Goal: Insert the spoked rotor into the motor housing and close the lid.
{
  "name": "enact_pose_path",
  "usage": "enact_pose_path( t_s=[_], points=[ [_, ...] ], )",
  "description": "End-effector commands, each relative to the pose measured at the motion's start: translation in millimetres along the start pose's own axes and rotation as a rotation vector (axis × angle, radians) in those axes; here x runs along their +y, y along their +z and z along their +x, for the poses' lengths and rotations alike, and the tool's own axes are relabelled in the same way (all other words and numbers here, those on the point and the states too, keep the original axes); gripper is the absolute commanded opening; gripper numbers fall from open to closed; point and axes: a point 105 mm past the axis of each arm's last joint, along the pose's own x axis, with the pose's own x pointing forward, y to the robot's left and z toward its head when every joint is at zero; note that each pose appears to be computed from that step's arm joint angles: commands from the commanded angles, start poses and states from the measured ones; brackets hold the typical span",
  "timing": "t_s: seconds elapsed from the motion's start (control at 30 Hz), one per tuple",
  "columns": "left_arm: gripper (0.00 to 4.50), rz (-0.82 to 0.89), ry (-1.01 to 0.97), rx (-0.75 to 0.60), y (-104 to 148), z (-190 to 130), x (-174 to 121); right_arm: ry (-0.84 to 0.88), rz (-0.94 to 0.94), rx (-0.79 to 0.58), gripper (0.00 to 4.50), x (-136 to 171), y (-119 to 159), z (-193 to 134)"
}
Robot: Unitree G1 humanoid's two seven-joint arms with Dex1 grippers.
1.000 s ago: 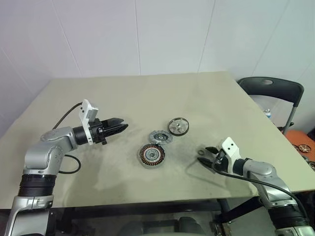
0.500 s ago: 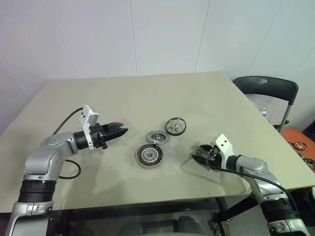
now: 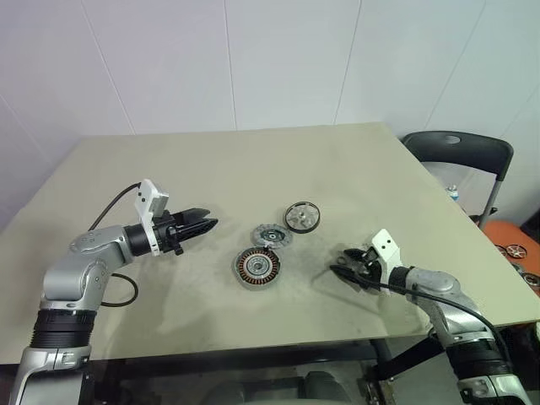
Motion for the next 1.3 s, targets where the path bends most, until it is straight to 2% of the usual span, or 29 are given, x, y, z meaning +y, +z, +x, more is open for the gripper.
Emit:
enact_pose_path(
  t_s=[0.03,0.07,0.17,0.3,0.47,0.63,0.73,0.8,0.93,1.1,1.23,1.3],
  points=[
    [1.99,0.049,0.009,-0.019,9.5,-1.6,2.1,0.042,0.036,0.087,1.7,8.9,-20.2,1.1],
    [1.99,0.05,0.009,-0.019,9.6,-1.5,2.3,0.042,0.026,0.089,1.42,8.9,-19.6,1.5],
    [1.99,0.058,0.016,-0.019,9.7,-1.4,3.6,0.05,-0.048,0.095,1.42,10.9,-16.9,3.9],
    [1.99,0.061,0.02,-0.023,10.3,-2.0,4.5,0.053,-0.11,0.076,0.68,13.9,-9.4,7.3],
    [1.99,0.065,0.028,-0.025,10.5,-2.2,6.4,0.06,-0.124,0.046,0.68,15.6,3.8,11.4],
    [1.99,0.061,0.012,-0.031,12.7,-1.7,3.2,0.129,-0.123,-0.092,0.68,31.4,49.0,14.2],
    [1.99,0.056,-0.007,-0.032,13.7,-0.5,-0.1,0.247,-0.122,-0.204,0.68,57.0,90.2,12.3],
    [1.99,0.056,-0.008,-0.033,14.3,0.6,-0.2,0.292,-0.141,-0.221,0.68,67.3,101.9,11.2],
    [1.99,0.058,-0.005,-0.033,14.5,1.6,0.8,0.345,-0.173,-0.206,0.68,77.0,108.7,9.9],
    [1.99,0.059,-0.002,-0.038,14.3,1.9,0.8,0.459,-0.174,-0.13,0.68,93.9,97.8,22.5],
    [1.99,0.062,-0.005,-0.042,15.2,3.7,-1.4,0.397,-0.17,-0.128,0.68,85.1,94.9,47.9],
    [1.99,0.064,-0.005,-0.044,16.1,2.9,-3.0,0.421,-0.172,-0.146,0.68,90.7,100.0,52.5]
  ],
)
